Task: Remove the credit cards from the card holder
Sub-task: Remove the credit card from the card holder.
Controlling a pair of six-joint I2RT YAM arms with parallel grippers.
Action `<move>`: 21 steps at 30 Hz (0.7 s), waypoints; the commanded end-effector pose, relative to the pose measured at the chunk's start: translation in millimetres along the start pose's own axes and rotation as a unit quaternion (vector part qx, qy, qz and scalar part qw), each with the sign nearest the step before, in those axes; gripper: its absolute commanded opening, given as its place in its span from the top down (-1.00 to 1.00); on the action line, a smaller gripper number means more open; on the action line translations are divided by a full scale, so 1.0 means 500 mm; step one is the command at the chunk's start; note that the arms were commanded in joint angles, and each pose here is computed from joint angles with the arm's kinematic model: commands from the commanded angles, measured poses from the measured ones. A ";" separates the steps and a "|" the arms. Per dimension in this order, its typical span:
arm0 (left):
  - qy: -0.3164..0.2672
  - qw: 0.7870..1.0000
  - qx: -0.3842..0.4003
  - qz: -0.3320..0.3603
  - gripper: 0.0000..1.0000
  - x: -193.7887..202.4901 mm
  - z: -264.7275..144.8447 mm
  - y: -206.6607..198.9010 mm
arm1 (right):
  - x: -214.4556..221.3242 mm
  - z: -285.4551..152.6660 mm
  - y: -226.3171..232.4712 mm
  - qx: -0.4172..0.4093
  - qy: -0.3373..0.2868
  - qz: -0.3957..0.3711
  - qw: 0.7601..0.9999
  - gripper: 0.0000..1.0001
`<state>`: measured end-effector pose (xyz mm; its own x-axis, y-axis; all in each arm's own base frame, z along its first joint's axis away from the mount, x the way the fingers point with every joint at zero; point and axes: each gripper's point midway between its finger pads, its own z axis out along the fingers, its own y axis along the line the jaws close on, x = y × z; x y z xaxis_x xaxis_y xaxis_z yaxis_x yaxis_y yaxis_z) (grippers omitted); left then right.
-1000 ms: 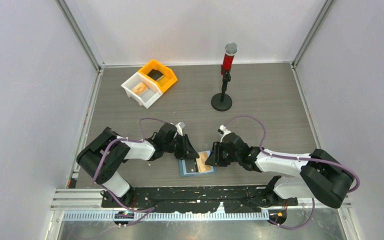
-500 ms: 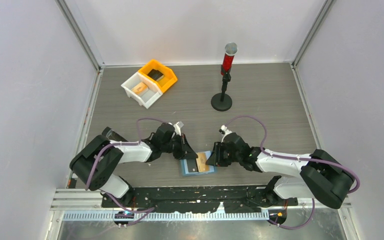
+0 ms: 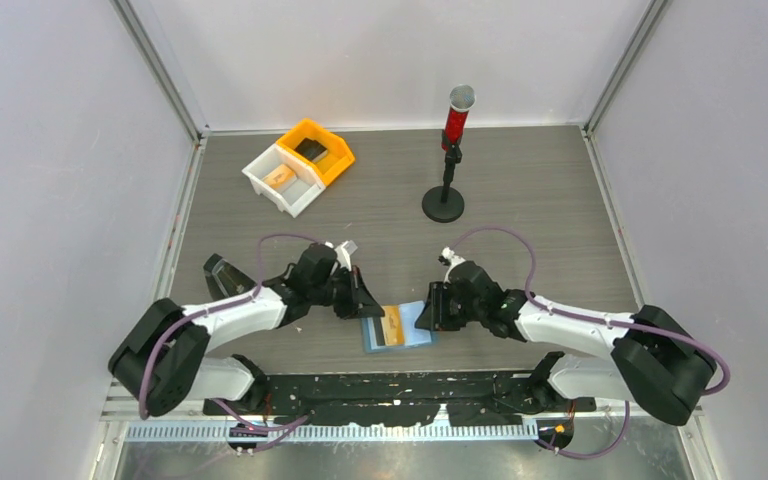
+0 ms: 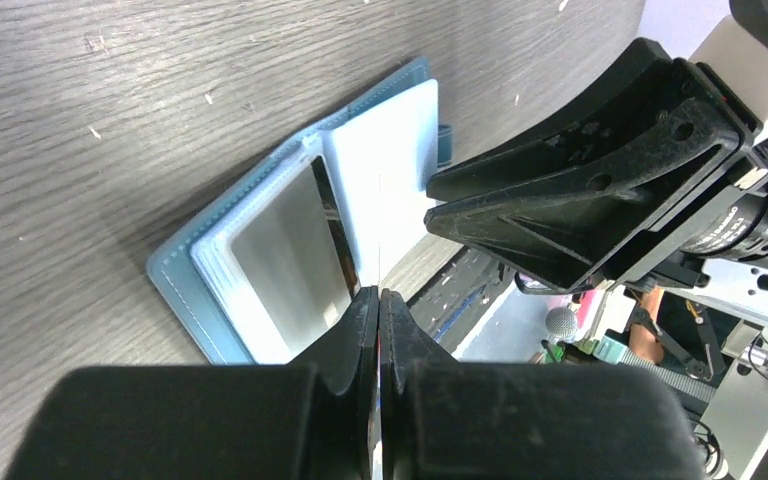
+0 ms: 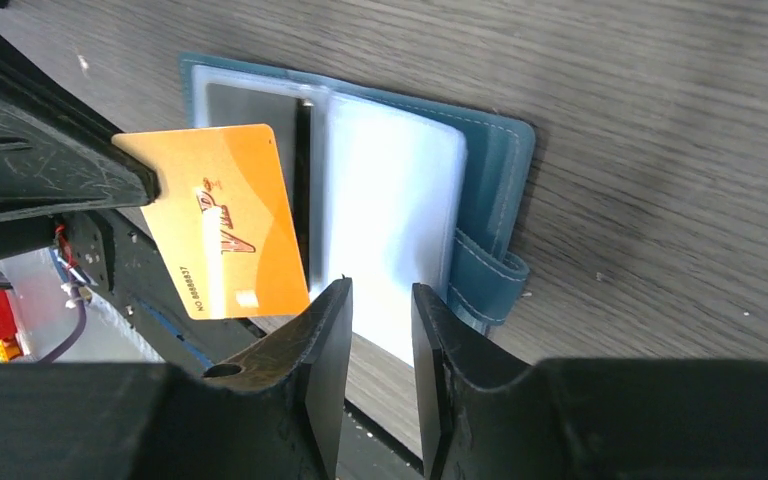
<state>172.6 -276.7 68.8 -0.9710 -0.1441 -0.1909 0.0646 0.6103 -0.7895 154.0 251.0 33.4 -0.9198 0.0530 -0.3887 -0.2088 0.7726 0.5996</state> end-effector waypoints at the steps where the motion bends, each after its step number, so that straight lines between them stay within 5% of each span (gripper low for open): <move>1: -0.006 0.999 0.014 0.038 1.00 -0.012 -0.038 -0.042 | -0.056 -0.036 0.069 -0.045 -0.027 -0.052 0.997 0.27; 13: 0.030 0.990 0.088 0.108 1.00 0.021 -0.110 -0.131 | -0.099 -0.112 0.190 -0.183 -0.027 -0.146 0.972 0.04; 21: 0.073 0.976 0.150 0.140 1.00 0.045 -0.132 -0.180 | -0.069 -0.159 0.244 -0.295 0.015 -0.197 0.935 -0.21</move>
<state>137.9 -275.9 145.7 -0.9497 0.0480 -0.3096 0.2961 0.4600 -0.8371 146.3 281.5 132.2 -0.8239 -0.1453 -0.5478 -0.5466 0.4593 0.7002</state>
